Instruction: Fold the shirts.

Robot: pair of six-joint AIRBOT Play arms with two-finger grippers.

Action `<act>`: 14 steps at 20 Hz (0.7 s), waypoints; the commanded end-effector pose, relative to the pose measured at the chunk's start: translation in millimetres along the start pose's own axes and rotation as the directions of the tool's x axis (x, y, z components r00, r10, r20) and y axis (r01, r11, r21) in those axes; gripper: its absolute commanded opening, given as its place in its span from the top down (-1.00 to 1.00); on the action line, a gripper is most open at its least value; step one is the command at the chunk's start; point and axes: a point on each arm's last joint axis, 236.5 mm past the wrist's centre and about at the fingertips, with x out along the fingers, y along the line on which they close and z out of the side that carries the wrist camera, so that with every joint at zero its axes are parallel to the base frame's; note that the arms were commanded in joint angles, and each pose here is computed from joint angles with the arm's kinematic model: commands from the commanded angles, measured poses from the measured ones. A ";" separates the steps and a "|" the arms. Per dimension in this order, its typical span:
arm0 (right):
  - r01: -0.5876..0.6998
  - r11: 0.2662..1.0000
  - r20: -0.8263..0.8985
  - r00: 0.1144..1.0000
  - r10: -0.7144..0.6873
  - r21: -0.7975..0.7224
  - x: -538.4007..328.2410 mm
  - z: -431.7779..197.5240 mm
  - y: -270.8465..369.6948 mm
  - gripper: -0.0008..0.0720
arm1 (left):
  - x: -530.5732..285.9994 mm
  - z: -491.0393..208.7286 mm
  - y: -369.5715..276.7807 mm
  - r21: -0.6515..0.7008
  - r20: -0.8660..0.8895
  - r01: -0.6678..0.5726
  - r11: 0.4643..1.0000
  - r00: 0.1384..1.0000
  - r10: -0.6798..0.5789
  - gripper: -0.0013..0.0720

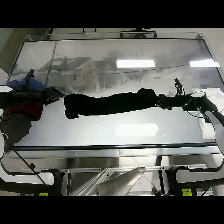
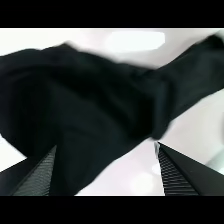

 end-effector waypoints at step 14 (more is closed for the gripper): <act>-0.004 1.000 0.017 1.000 0.004 0.008 0.4 3.8 1.0 0.92 | 74.7 51.5 49.5 0.241 0.016 -0.298 0.924 0.953 0.303 -0.96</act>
